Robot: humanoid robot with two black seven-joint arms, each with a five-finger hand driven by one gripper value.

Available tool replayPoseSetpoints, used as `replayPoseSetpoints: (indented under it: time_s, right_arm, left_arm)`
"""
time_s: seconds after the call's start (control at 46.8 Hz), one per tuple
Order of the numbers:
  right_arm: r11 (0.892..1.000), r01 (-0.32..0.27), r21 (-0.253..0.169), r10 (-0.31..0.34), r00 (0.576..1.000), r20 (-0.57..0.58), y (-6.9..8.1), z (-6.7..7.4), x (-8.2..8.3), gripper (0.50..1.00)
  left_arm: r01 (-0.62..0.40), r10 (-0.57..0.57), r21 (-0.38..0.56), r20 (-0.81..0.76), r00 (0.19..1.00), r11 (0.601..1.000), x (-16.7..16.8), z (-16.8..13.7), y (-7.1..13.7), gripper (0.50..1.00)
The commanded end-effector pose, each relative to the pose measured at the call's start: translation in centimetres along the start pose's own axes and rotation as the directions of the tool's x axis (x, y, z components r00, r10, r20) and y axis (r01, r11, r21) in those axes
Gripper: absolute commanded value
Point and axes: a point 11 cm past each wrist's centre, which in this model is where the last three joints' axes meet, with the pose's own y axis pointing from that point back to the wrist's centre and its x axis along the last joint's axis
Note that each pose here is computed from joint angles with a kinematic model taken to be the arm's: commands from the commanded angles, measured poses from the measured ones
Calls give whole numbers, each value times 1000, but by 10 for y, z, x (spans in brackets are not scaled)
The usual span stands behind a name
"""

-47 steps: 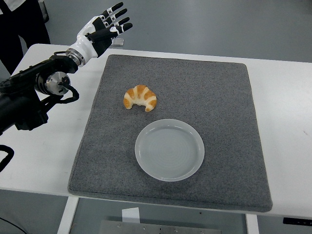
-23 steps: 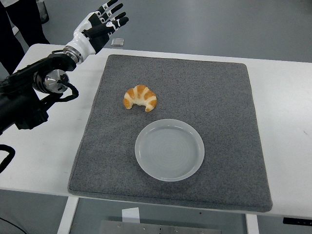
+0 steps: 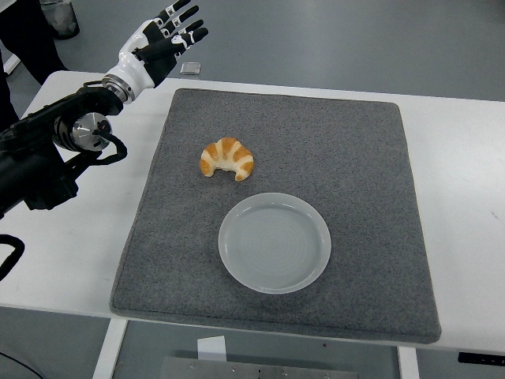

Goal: Place the bread on the plate

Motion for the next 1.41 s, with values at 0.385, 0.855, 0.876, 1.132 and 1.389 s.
replayPoseSetpoints:
  time_s: [0.385, 0.855, 0.876, 1.132, 1.389]
  right_arm:
    - [1000, 2, 1, -2, 1000, 0, 0, 0, 0, 952]
    - [1000, 3, 1, -3, 1000, 0, 0, 0, 0, 952]
    - [1000, 2, -1, -2, 1000, 0, 0, 0, 0, 952]
    - [1000, 2, -1, -2, 1000, 0, 0, 0, 0, 952]
    - [1000, 2, -1, -2, 1000, 0, 0, 0, 0, 952]
  left_arm:
    - [21, -21, -2, 9, 1000, 1000, -7, 6, -4, 990]
    - [177, -169, 11, 364, 916, 984, -79, 97, -39, 988]
    - [191, -180, 10, 378, 908, 982, -85, 103, -38, 988]
    - [333, -332, 108, 577, 747, 937, -149, 129, -20, 988]
    - [366, -355, 214, 856, 376, 906, -153, 113, 0, 988]
